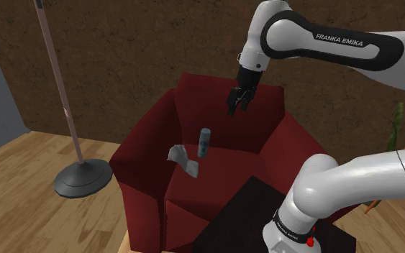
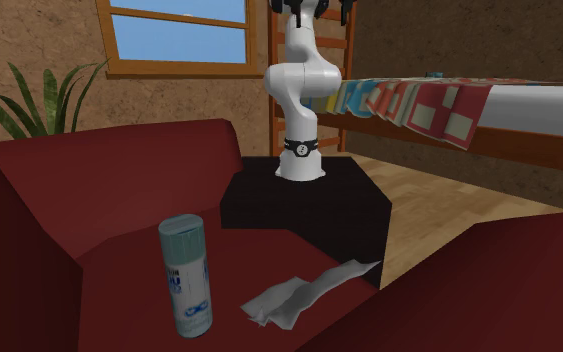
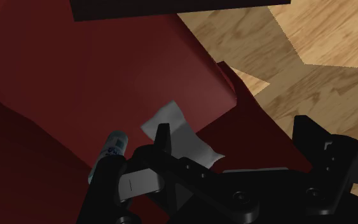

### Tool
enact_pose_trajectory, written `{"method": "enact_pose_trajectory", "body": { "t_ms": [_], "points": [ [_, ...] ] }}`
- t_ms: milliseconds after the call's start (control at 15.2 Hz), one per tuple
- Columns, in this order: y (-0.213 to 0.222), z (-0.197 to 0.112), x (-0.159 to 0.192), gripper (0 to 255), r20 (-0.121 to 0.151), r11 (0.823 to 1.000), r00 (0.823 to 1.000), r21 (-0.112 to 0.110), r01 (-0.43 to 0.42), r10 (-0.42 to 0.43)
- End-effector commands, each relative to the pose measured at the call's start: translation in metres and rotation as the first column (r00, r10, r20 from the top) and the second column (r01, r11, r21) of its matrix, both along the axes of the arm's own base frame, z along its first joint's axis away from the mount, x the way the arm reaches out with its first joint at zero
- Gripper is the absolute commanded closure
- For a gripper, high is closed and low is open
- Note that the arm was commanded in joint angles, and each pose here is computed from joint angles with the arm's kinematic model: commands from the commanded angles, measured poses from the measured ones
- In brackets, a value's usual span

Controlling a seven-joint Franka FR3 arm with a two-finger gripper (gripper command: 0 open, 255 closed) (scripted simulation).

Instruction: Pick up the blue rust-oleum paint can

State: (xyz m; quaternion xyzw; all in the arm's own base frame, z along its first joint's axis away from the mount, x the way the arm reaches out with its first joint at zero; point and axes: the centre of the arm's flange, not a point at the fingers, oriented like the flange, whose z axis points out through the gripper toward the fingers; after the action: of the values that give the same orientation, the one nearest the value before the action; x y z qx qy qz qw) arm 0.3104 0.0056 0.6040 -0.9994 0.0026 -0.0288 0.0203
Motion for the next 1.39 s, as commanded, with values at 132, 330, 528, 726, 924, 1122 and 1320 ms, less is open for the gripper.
{"method": "enact_pose_trajectory", "body": {
  "t_ms": [132,330,528,726,924,1122,1320],
  "points": [
    [-0.011,-0.016,0.018,0,-0.003,1.000,1.000,-0.001,0.007,-0.007],
    [-0.029,-0.039,0.045,0,-0.007,1.000,1.000,-0.003,0.018,-0.019],
    [-0.046,-0.063,0.072,0,-0.011,1.000,0.999,-0.005,0.030,-0.030],
    [-0.064,-0.087,0.098,0,-0.015,0.999,0.999,-0.007,0.041,-0.041],
    [-0.083,-0.111,0.124,0,-0.019,0.999,0.998,-0.009,0.052,-0.052],
    [-0.101,-0.135,0.149,0,-0.023,0.998,0.998,-0.011,0.063,-0.063],
    [-0.120,-0.159,0.175,0,-0.027,0.997,0.997,-0.013,0.074,-0.074]
  ]
}}
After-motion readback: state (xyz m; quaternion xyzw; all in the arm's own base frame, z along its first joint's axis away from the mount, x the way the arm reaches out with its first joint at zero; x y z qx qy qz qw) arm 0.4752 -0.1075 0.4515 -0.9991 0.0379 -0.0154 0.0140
